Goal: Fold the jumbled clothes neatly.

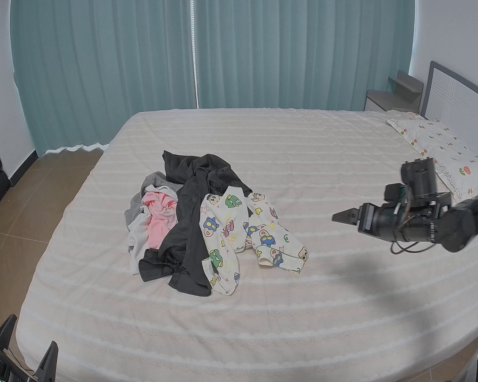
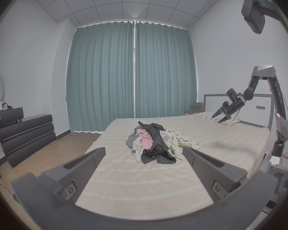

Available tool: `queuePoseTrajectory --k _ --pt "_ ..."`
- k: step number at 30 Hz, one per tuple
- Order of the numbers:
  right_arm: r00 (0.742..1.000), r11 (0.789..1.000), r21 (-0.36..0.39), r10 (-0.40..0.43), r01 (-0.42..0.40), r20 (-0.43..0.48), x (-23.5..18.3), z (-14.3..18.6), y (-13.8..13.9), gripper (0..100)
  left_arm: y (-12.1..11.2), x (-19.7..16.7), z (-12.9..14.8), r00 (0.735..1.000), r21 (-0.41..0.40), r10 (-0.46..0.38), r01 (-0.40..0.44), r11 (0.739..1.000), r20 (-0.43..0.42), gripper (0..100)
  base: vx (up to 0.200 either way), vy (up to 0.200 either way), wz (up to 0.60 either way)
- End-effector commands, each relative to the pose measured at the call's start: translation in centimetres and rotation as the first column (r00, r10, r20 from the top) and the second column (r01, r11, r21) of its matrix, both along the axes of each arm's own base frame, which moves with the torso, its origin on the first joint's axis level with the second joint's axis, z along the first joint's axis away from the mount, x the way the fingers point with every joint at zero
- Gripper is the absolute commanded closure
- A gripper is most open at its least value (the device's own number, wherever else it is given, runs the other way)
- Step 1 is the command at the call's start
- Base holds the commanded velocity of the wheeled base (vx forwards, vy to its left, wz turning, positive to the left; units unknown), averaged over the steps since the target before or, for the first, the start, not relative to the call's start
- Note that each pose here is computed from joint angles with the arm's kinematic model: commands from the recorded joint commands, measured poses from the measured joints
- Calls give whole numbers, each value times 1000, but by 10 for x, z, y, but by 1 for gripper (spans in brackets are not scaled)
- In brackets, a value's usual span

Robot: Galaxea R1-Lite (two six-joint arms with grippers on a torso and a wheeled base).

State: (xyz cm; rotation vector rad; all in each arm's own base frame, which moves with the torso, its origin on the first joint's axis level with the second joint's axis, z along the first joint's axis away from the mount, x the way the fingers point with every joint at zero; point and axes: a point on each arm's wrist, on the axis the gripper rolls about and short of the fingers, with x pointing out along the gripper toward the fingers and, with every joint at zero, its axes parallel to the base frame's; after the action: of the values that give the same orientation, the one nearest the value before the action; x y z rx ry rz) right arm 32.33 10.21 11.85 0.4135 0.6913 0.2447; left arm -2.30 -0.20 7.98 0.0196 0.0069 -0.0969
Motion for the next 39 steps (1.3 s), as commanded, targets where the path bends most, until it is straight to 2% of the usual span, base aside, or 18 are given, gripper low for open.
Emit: queuePoseTrajectory --k 1,6,7,12,22,29,35,36,39 --pt "991 998 54 -31 38 -132 89 -98 45 0 0 0 -5 1000 0 0 0 1000 -1 0 0 0 0" --pt "988 998 24 -49 53 -146 102 -117 52 0 0 0 -5 1000 0 0 0 1000 -1 0 0 0 0" --pt "988 998 -1 -59 59 -141 107 -124 54 0 0 0 -5 1000 -3 3 -3 1000 -2 0 0 0 0" --pt "986 998 -51 -36 28 -160 113 -141 63 0 0 0 -5 1000 -5 2 -2 1000 -2 0 0 0 0" --pt "984 997 -80 -23 9 -174 113 -169 84 0 0 0 -5 1000 -5 3 -3 1000 -2 0 0 0 0" --pt "988 997 -69 3 -14 -154 110 -166 100 0 0 0 -5 1000 -5 3 -3 1000 -2 0 0 0 0" --pt "989 996 -65 47 -56 -138 109 -175 128 0 0 0 -5 1000 -5 2 -2 1000 -2 0 0 0 0" --pt "990 996 -67 49 -59 -134 108 -175 131 100 0 0 -5 1000 -5 2 -2 1000 -2 0 0 0 0" --pt "991 996 -75 47 -56 -121 107 -174 137 100 0 0 -5 1000 -5 2 -2 1000 -2 0 0 0 0"
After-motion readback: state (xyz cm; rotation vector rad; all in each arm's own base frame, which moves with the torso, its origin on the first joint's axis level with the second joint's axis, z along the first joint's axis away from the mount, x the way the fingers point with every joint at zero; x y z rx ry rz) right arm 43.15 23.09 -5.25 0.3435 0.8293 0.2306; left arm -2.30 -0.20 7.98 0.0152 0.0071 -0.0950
